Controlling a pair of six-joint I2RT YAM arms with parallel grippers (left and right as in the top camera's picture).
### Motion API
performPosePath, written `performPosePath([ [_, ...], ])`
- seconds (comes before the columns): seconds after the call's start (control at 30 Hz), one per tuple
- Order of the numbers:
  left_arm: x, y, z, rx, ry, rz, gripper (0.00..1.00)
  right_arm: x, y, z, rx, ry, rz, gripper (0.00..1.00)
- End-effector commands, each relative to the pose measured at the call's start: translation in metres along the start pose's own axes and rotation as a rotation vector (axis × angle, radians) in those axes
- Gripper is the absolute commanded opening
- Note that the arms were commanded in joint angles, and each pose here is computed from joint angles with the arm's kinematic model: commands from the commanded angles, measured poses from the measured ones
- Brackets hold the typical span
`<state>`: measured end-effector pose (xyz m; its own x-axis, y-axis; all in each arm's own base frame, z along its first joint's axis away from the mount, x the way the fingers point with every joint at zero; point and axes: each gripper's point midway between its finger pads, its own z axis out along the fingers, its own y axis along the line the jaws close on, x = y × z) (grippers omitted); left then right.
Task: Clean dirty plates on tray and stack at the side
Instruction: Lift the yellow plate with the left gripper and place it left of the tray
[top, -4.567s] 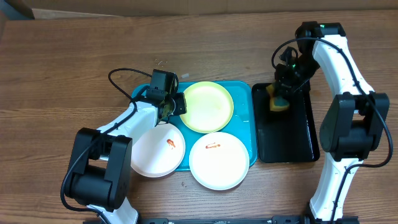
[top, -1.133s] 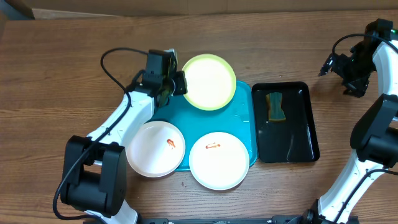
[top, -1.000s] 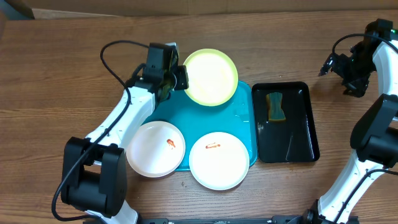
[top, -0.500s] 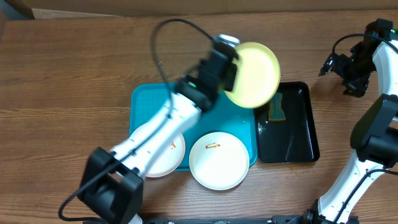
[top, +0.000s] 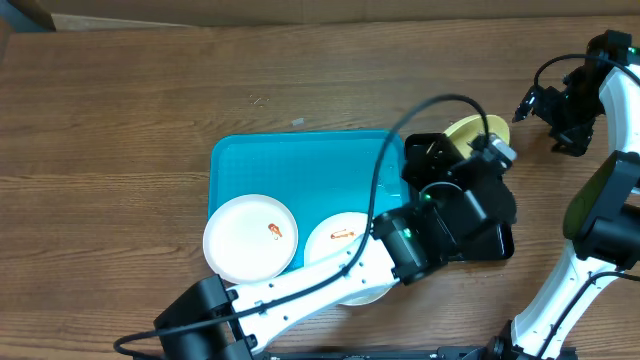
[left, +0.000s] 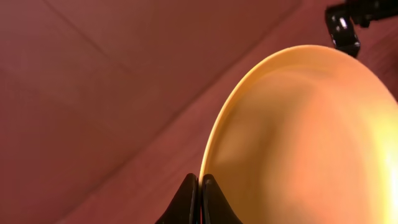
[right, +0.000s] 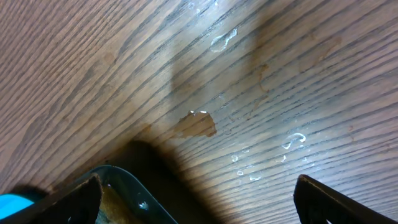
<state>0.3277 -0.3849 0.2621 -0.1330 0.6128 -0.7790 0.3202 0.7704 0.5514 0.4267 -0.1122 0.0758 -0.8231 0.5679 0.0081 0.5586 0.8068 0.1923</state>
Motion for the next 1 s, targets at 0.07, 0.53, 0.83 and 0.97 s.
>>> performPosePath([
  [0.07,-0.021,0.035,-0.014,-0.118,-0.029,0.035,0.04,-0.004,0.007,-0.021,-0.017,-0.054,-0.012,1.00],
  [0.53,0.029,0.038,0.031,0.299,0.168,-0.443,0.04,-0.004,0.007,-0.021,-0.017,-0.054,-0.012,1.00],
  [0.83,0.096,0.177,0.059,0.570,0.310,-0.992,0.04,-0.004,0.007,-0.021,-0.017,-0.054,-0.012,1.00],
  [0.97,0.189,0.267,0.068,0.360,0.431,-1.186,0.04,-0.004,0.007,-0.021,-0.017,-0.054,-0.012,1.00],
])
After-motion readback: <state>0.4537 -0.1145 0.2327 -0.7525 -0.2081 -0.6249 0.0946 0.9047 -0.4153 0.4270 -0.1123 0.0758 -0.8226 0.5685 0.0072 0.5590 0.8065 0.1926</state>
